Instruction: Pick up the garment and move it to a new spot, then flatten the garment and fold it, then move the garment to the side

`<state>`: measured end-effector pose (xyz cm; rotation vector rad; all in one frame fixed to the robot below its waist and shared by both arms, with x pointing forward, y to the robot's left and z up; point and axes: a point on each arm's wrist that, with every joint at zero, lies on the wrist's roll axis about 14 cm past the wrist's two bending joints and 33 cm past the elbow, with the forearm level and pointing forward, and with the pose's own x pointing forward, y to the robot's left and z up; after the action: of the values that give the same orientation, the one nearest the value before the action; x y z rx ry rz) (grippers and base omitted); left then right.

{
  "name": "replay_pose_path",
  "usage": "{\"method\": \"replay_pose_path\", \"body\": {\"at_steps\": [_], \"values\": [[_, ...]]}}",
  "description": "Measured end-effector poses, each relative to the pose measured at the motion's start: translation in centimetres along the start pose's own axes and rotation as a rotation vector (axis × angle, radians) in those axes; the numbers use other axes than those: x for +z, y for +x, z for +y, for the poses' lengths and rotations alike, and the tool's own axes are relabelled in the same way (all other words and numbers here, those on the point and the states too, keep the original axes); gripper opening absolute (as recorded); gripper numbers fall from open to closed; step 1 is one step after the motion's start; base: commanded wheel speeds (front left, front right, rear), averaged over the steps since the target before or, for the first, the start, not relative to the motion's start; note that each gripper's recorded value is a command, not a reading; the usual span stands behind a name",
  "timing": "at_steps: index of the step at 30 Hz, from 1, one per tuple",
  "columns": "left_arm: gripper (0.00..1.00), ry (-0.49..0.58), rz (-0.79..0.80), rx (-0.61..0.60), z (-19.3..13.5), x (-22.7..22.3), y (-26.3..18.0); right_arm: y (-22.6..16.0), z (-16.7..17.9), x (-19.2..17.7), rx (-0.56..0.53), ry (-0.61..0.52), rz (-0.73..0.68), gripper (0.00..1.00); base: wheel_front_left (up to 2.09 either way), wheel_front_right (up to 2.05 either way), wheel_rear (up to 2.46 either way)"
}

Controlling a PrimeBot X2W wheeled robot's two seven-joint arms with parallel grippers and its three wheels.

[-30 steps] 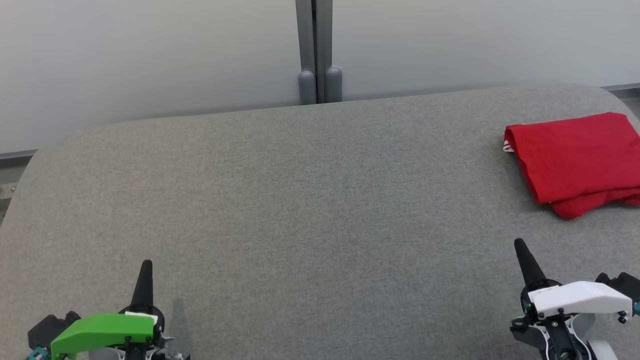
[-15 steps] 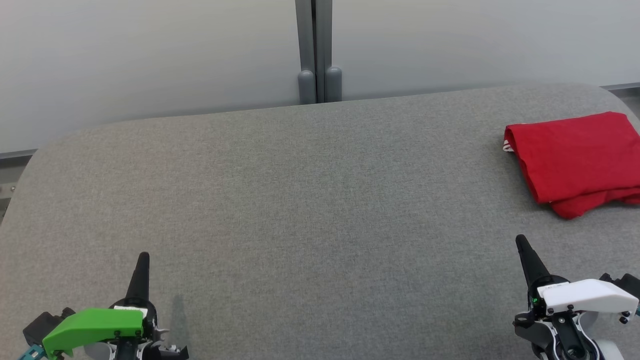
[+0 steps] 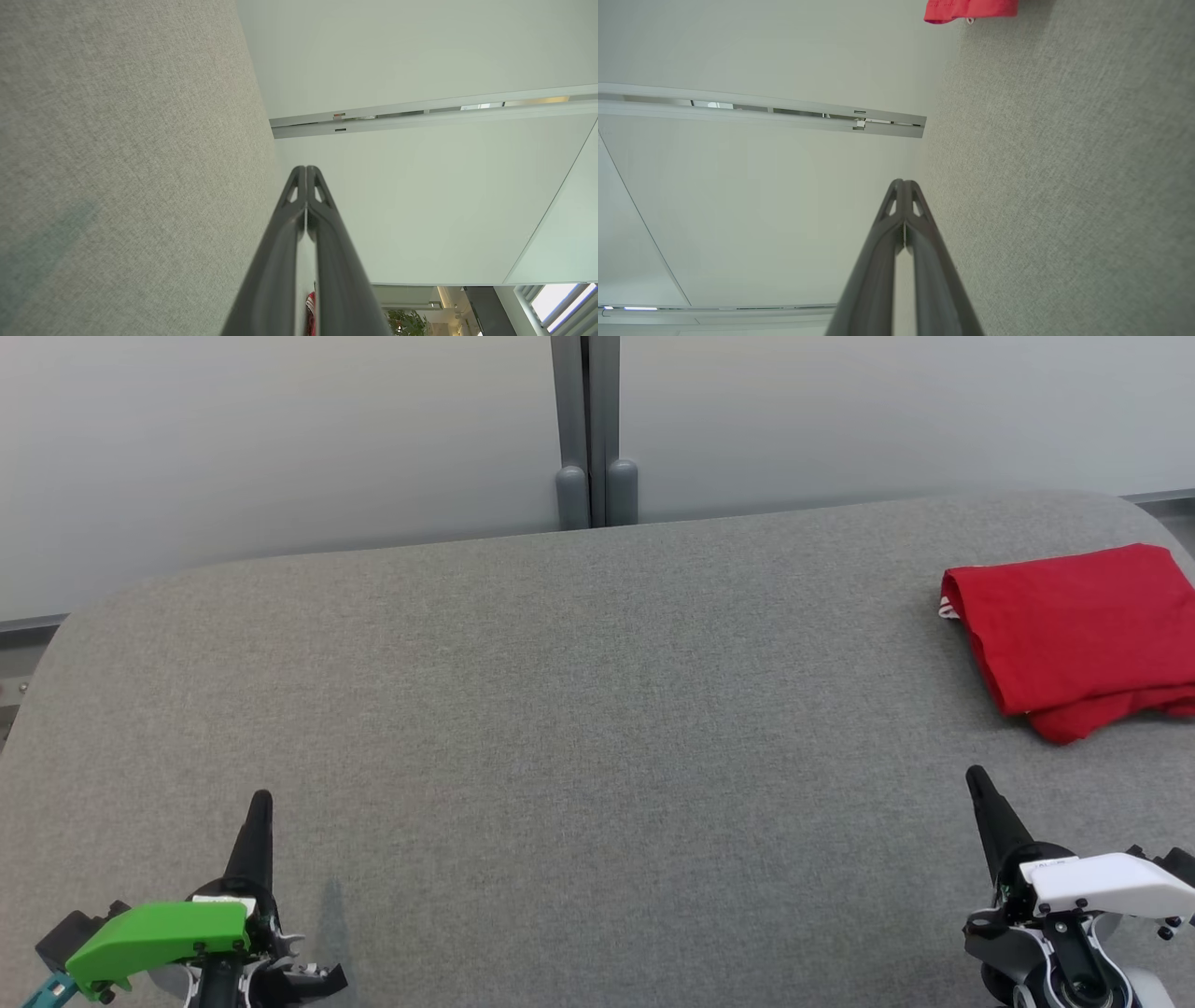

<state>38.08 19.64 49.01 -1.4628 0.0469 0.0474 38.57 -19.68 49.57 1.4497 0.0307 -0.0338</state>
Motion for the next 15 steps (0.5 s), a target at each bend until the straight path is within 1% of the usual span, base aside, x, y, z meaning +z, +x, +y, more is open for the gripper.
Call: {"method": "replay_pose_path", "body": {"at_steps": [15], "values": [[0.00,-0.086,0.001,-0.034,-0.94,0.32,0.41,0.13,0.65,0.24,0.025,0.097,0.003,0.00,0.00,0.00,0.00]]}}
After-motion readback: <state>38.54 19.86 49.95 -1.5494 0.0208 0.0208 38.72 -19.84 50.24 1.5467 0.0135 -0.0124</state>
